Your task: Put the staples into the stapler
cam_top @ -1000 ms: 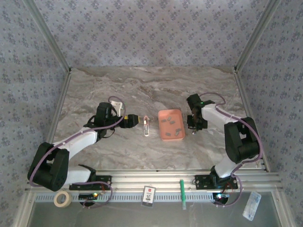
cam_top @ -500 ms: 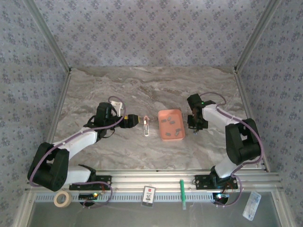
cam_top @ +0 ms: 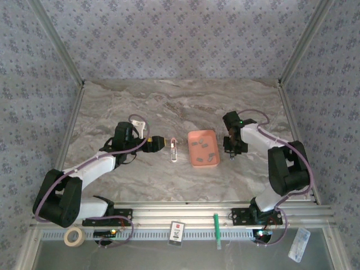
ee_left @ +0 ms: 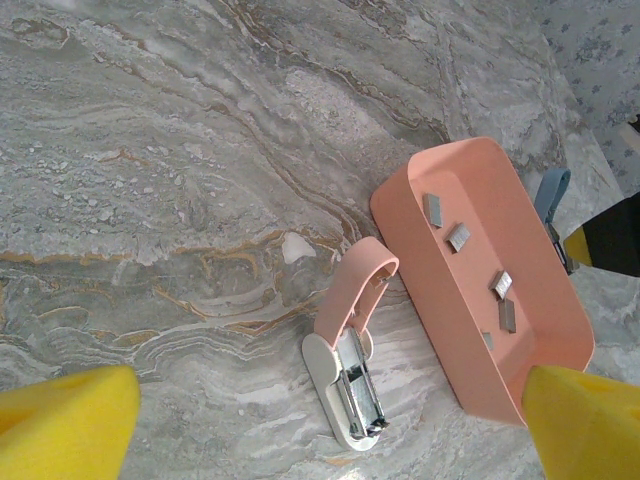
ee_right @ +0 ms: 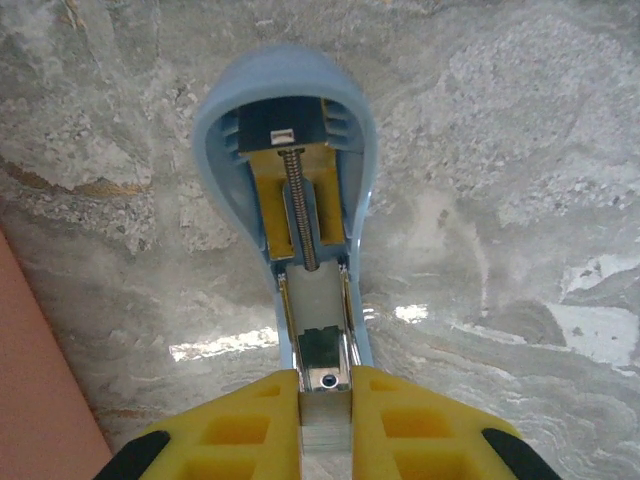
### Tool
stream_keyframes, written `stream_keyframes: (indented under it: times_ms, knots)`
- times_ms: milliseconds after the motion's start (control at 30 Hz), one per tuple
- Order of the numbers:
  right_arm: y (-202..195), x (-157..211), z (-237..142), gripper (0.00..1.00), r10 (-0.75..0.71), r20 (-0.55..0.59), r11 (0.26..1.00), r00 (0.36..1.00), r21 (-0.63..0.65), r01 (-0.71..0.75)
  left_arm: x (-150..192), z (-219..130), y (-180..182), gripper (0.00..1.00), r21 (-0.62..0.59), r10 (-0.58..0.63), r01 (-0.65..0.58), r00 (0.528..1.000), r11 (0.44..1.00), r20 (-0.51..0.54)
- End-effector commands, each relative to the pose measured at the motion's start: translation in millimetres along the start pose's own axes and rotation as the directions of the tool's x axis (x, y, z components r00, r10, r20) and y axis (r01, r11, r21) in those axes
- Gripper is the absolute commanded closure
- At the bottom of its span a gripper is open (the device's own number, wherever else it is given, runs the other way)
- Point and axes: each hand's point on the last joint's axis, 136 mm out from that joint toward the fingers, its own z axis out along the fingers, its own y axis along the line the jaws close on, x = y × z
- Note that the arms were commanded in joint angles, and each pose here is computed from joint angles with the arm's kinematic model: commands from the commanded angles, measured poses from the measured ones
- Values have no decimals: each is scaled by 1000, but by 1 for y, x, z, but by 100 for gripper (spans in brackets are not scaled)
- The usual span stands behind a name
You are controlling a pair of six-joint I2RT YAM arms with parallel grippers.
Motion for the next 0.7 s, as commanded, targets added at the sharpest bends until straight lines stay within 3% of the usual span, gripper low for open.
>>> stream_keyframes:
  times_ms: [0, 433, 667]
  knots:
    - [-5, 2, 6, 83, -14, -24, 1000, 1000, 27, 14, -10, -2, -9, 2, 25, 33, -34, 999, 999, 16]
    - [-6, 6, 11, 83, -14, -39, 999, 999, 31, 15, -9, -1, -8, 2, 23, 31, -31, 999, 999, 12]
    - [12, -2, -1, 83, -9, 18, 999, 1000, -37, 10, -9, -1, -9, 2, 25, 30, -30, 999, 999, 12]
